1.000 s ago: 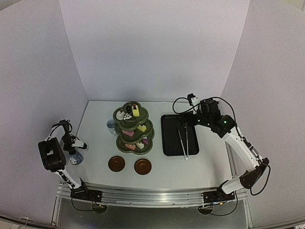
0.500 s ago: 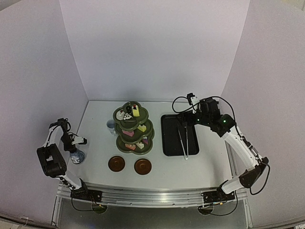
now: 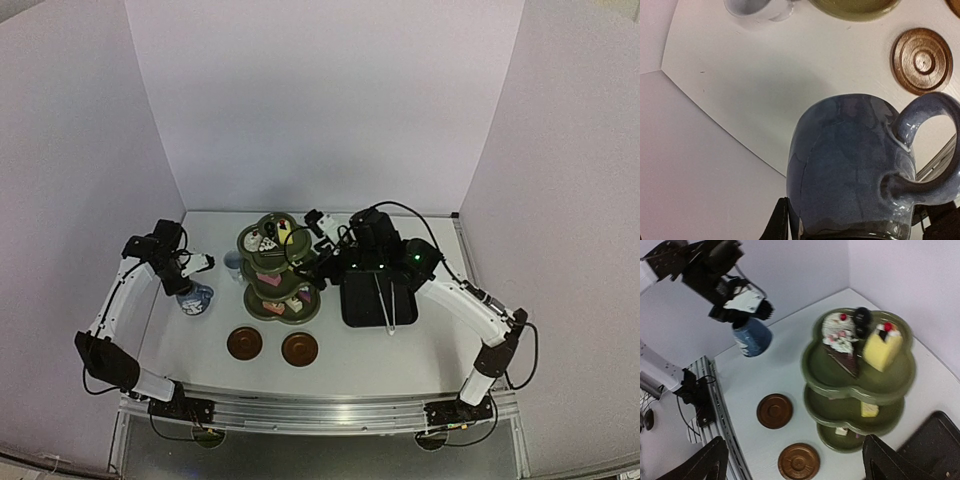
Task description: Serve the afternoon tea
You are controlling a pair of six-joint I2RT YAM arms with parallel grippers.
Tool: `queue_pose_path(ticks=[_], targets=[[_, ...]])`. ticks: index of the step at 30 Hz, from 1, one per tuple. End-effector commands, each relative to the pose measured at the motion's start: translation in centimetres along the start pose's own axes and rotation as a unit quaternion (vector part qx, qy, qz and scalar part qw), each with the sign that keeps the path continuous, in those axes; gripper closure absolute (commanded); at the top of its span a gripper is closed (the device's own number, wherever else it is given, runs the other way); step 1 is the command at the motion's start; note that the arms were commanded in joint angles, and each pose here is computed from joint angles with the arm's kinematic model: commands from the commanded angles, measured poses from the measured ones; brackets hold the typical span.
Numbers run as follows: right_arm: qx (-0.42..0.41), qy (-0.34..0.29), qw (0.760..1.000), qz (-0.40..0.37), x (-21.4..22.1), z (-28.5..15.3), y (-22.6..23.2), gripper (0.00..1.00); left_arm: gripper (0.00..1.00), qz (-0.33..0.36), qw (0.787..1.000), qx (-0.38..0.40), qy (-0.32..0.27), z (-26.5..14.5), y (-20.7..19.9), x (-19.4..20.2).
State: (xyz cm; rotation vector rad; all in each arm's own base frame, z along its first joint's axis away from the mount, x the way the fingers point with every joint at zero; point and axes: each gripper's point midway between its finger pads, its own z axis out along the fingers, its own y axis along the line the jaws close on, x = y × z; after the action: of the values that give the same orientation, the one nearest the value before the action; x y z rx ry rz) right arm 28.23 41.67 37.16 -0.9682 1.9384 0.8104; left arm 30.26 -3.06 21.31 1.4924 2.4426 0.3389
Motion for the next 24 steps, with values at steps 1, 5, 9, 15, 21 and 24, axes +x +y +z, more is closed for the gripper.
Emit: queue_pose_path(ticks=[1, 5, 9, 15, 21, 24], targets=[[-0.117, -0.007, 0.990, -0.078, -0.7, 3.9, 6.7, 0.10, 1.00, -0.055, 0.998, -0.003, 0.000, -4.5, -1.7, -1.1], [-0.162, -0.020, 0.980, -0.110, -0.7, 8.6, 9.3, 0.15, 1.00, -0.052, 0.999, 0.005, -0.014, -6.1, -3.3, -3.0], [-0.178, -0.043, 0.976, -0.120, -1.7, 11.9, 10.4, 0.16, 1.00, -0.039, 0.999, 0.009, -0.031, -7.9, -4.6, -4.3], [-0.170, -0.053, 0.978, -0.107, -1.5, 15.2, 10.0, 0.17, 1.00, -0.021, 0.999, 0.020, -0.038, -8.9, -6.2, -4.4], [-0.175, -0.040, 0.979, -0.097, -0.1, 17.0, 9.8, 0.28, 1.00, -0.006, 0.999, 0.020, -0.040, -9.0, -6.6, -4.6], [-0.177, -0.039, 0.979, -0.093, 0.3, 17.7, 9.9, 0.45, 1.00, 0.003, 0.999, 0.024, -0.039, -9.1, -6.8, -4.8]])
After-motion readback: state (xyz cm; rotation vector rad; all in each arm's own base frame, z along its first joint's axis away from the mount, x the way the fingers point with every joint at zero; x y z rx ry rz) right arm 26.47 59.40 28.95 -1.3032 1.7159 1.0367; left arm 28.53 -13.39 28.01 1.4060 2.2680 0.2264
